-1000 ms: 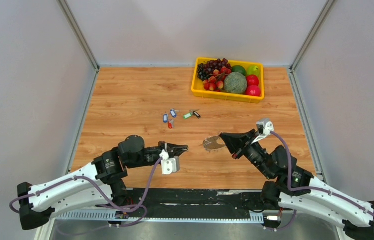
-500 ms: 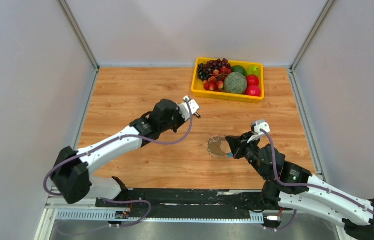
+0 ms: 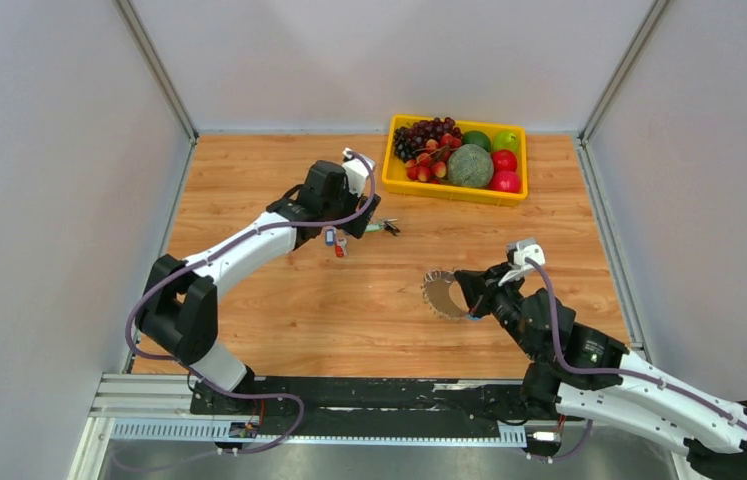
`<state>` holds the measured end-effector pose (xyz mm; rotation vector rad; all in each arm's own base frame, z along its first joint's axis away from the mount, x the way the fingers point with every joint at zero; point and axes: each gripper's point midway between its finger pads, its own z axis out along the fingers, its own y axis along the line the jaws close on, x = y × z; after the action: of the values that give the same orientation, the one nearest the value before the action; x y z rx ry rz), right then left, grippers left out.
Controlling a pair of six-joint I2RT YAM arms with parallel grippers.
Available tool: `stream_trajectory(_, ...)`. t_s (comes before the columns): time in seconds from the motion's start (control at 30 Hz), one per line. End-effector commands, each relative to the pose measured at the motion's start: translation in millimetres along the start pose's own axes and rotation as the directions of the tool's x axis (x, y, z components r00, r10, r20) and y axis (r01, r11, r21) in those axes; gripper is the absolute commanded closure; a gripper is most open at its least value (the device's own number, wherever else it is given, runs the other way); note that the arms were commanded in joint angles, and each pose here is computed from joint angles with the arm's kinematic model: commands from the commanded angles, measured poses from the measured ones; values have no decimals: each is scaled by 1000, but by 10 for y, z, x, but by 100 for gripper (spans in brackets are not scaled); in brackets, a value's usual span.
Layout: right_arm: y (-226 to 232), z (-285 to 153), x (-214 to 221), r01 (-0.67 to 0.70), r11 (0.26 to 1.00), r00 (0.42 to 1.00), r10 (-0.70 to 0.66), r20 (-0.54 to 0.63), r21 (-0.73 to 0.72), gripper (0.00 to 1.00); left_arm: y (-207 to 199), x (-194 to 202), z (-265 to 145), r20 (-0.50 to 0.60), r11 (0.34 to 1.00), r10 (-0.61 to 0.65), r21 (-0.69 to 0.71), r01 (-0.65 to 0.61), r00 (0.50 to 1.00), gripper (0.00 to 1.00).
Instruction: Remove the keys from the keyring
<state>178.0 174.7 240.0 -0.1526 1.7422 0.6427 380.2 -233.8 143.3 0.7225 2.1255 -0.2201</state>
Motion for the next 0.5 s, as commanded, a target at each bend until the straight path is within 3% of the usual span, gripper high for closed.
stream_trajectory(0.0, 73, 51, -178, -44, 999, 999, 43, 18, 24, 100, 24, -474, -430, 165, 998, -67, -7, 69, 984, 0)
stream_trajectory(0.27, 127, 548, 177, 62, 997, 958, -45, -284, 51, 100, 156, -763, -988, 292, 980, -172, -49, 195, 941, 0)
stream_trajectory(0.47, -214, 905, 82, 49, 995, 954, -20, -298, 89, 100, 279, -820, -1254, 394, 959, -215, -88, 269, 894, 0)
